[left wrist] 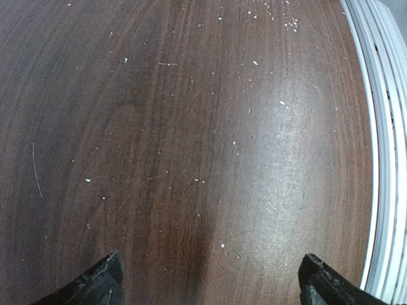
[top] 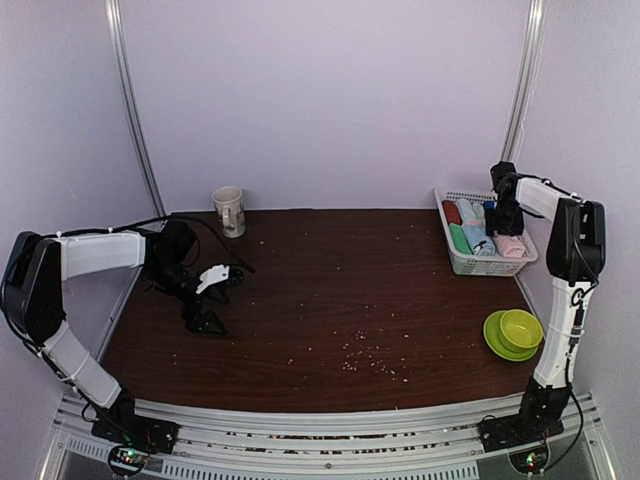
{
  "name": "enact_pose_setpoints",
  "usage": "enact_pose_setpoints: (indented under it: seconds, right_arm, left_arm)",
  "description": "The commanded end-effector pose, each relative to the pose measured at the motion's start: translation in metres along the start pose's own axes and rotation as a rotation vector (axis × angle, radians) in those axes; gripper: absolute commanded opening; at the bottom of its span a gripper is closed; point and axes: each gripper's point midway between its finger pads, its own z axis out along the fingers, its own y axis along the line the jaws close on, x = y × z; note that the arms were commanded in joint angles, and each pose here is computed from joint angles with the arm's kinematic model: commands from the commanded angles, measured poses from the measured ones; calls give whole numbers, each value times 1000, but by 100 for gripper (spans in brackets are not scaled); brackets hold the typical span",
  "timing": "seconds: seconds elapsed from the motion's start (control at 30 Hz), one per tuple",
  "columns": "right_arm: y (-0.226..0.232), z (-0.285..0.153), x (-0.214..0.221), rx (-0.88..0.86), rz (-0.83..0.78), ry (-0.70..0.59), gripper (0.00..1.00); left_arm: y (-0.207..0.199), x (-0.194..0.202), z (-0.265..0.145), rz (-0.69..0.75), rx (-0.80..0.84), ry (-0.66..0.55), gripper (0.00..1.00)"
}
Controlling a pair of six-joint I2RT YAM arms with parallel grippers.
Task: Roll the towels
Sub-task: Adjust the towel in the bin.
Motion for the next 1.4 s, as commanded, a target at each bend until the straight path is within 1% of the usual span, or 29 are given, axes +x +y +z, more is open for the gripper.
enact_pose_setpoints:
  seconds: [0.0, 0.1, 0.23, 0.43, 0.53, 0.57, 0.63, 0.7, 0.73, 0.87, 1.0, 1.17, 1.37]
  right_arm:
    - [1, 8, 15, -12, -36, 70, 61]
    - [0, 10, 17, 0, -47, 79, 63]
    - [-10, 14, 21, 64, -59, 94, 64]
    - [-20, 19, 26, 132, -75, 110, 64]
    - [-21, 18, 25, 139, -72, 108, 62]
    - [-23, 17, 24, 146, -71, 106, 61]
    - [-24, 15, 22, 156, -71, 99, 54]
    - [-26, 12, 19, 155, -63, 89, 43]
    - [-26, 10, 17, 153, -60, 84, 39]
    - [-25, 2, 12, 134, -51, 67, 29]
    - [-24, -5, 8, 125, -50, 55, 27]
    - [-16, -16, -1, 97, -55, 41, 26]
    - [-5, -17, -2, 36, -62, 50, 25]
  left_arm:
    - [1, 1, 3, -5, 3, -8, 98]
    - [2, 0, 3, -4, 3, -8, 98]
    - [1, 0, 2, -2, 1, -10, 98]
    - [1, -1, 2, -5, 2, -12, 98]
    - [1, 0, 2, -5, 2, -11, 98]
    - [1, 0, 3, -6, 3, -11, 98]
    - [1, 0, 3, -6, 3, -11, 98]
    - [1, 0, 3, -6, 6, -11, 98]
    - [1, 0, 3, -5, 5, -12, 98]
    - [1, 0, 3, -6, 4, -12, 98]
    - [1, 0, 3, -6, 4, -12, 98]
    - [1, -1, 3, -5, 4, -12, 98]
    - [1, 0, 3, -3, 4, -10, 98]
